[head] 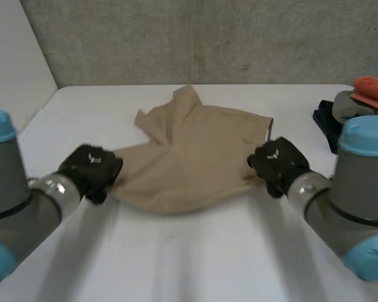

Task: Fold the laundry.

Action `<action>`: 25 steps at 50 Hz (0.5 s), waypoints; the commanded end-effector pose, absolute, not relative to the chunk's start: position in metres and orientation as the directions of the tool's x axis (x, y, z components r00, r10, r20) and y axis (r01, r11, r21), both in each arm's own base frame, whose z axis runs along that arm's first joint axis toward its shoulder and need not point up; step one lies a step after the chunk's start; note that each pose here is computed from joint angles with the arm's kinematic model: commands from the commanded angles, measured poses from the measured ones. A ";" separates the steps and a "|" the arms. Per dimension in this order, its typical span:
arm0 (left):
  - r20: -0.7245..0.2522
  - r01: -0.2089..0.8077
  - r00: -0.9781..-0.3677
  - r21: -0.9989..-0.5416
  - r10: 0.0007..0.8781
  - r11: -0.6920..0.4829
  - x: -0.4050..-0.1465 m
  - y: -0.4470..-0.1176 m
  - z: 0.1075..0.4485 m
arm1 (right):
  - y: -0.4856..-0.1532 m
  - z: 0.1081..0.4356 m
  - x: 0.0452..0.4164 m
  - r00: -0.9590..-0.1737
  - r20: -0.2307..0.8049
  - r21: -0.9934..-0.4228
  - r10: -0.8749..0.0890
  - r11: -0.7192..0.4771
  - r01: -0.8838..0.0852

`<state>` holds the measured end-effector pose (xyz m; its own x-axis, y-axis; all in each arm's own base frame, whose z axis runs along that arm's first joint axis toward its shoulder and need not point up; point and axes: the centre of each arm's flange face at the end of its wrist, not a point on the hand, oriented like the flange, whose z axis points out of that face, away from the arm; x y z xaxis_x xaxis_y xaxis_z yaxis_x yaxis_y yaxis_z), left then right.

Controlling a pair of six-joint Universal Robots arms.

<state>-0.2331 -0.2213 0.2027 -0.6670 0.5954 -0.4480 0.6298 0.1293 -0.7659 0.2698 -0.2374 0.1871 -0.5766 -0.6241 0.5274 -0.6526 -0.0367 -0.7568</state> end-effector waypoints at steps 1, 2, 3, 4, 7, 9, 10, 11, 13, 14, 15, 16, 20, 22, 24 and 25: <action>-0.421 0.801 -0.481 -0.567 0.769 0.190 -0.214 -0.152 0.204 | -0.186 0.190 0.232 -0.364 0.527 -0.550 -0.768 0.019 -0.835; -0.395 0.836 -0.421 -0.519 0.817 0.180 -0.212 -0.137 0.203 | -0.175 0.187 0.223 -0.306 0.509 -0.492 -0.805 0.020 -0.870; -0.382 0.845 -0.401 -0.504 0.833 0.176 -0.212 -0.132 0.202 | -0.171 0.186 0.220 -0.278 0.500 -0.471 -0.820 0.013 -0.882; -0.366 0.857 -0.375 -0.488 0.852 0.167 -0.212 -0.126 0.202 | -0.168 0.185 0.218 -0.257 0.497 -0.459 -0.829 0.000 -0.888; -0.323 0.882 -0.310 -0.448 0.894 0.144 -0.211 -0.112 0.203 | -0.160 0.180 0.217 -0.177 0.502 -0.439 -0.847 -0.073 -0.896; -0.323 0.882 -0.296 -0.454 0.899 0.127 -0.214 -0.111 0.206 | -0.162 0.178 0.217 -0.179 0.504 -0.446 -0.845 -0.078 -0.892; -0.337 0.877 -0.300 -0.465 0.892 0.120 -0.216 -0.115 0.207 | -0.164 0.179 0.218 -0.188 0.509 -0.457 -0.840 -0.078 -0.886; -0.356 0.871 -0.307 -0.479 0.883 0.110 -0.218 -0.121 0.210 | -0.168 0.179 0.219 -0.207 0.513 -0.469 -0.833 -0.070 -0.880; -0.418 0.846 -0.345 -0.527 0.841 0.086 -0.227 -0.148 0.213 | -0.184 0.180 0.225 -0.277 0.537 -0.519 -0.796 -0.054 -0.853; -0.439 0.836 -0.360 -0.544 0.823 0.076 -0.230 -0.159 0.213 | -0.191 0.181 0.227 -0.305 0.545 -0.540 -0.781 -0.048 -0.840; -0.461 0.823 -0.378 -0.565 0.803 0.063 -0.234 -0.170 0.215 | -0.198 0.182 0.229 -0.334 0.552 -0.562 -0.764 -0.045 -0.826; -0.479 0.808 -0.397 -0.586 0.783 0.050 -0.238 -0.182 0.216 | -0.205 0.184 0.232 -0.364 0.558 -0.584 -0.746 -0.042 -0.811; -0.541 0.717 -0.511 -0.696 0.669 -0.015 -0.259 -0.241 0.225 | -0.238 0.190 0.241 -0.501 0.567 -0.680 -0.654 -0.028 -0.733; -0.551 0.656 -0.569 -0.752 0.611 -0.067 -0.275 -0.275 0.229 | -0.258 0.194 0.249 -0.572 0.573 -0.731 -0.587 -0.049 -0.681; -0.557 0.621 -0.601 -0.777 0.573 -0.104 -0.284 -0.296 0.230 | -0.271 0.195 0.255 -0.609 0.577 -0.753 -0.544 -0.066 -0.654; -0.560 0.590 -0.631 -0.796 0.536 -0.137 -0.293 -0.317 0.233 | -0.284 0.196 0.259 -0.646 0.580 -0.773 -0.496 -0.085 -0.629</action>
